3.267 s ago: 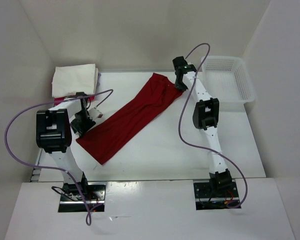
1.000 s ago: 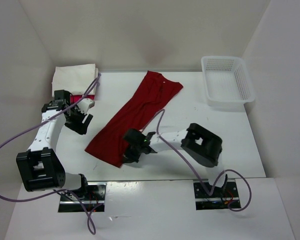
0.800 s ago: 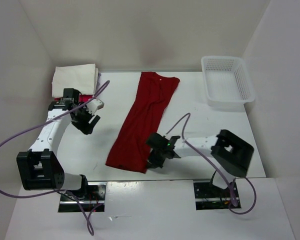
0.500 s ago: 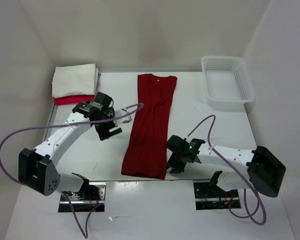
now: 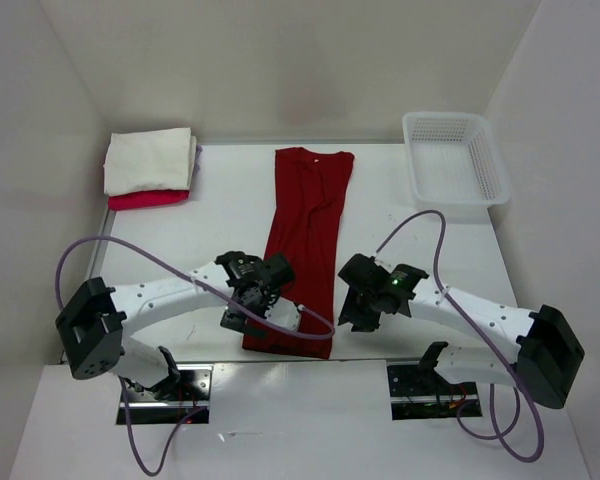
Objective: Fold and stack the t-shirts
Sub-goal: Rotate the tshirt 90 degrees, then grab the bottom of the folded rectangular tshirt with both arms
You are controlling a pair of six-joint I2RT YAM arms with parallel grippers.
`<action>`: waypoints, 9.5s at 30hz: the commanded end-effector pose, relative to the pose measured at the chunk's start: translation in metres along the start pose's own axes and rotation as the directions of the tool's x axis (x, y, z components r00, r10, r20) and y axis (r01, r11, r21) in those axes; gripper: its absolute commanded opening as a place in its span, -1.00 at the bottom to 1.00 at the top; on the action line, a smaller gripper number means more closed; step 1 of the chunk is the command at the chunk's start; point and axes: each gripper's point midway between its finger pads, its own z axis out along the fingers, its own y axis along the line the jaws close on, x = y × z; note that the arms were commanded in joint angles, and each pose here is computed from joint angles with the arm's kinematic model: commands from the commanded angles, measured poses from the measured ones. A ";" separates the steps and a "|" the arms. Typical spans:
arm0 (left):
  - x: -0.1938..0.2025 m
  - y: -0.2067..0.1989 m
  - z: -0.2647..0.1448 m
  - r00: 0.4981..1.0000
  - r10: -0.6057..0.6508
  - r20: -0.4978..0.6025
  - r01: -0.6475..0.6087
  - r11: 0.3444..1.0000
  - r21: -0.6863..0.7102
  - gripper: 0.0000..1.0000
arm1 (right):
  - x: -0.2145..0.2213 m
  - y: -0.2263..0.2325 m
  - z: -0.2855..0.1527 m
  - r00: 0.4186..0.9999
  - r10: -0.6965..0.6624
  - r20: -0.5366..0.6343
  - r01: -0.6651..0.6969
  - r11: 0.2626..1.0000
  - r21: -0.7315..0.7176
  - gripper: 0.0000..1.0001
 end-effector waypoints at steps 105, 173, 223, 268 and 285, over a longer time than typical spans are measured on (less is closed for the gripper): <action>0.112 0.325 0.000 0.538 -0.688 0.487 0.810 0.582 -0.074 0.37 | -0.003 0.127 0.017 0.804 -0.591 0.066 0.594 0.804 -0.041 -0.09; 0.070 0.480 0.114 0.545 -0.567 0.618 0.835 0.433 -0.340 -0.17 | 0.128 0.145 0.062 0.417 -0.881 -0.225 0.853 0.465 -0.238 -1.00; 0.089 0.436 0.139 0.467 -0.694 0.548 0.865 0.486 -0.123 0.55 | -0.421 0.128 0.173 0.928 -0.258 0.268 0.255 0.966 0.047 -0.47; -0.060 0.034 -0.024 0.943 -0.063 0.326 0.087 0.994 -0.059 1.00 | -0.106 0.008 -0.072 0.976 0.024 0.216 0.015 0.984 -0.178 0.81; -0.112 -0.057 0.050 0.940 0.185 0.286 -0.196 0.980 0.013 1.00 | -0.018 -0.018 -0.006 0.997 0.064 -0.038 -0.066 0.997 -0.046 0.28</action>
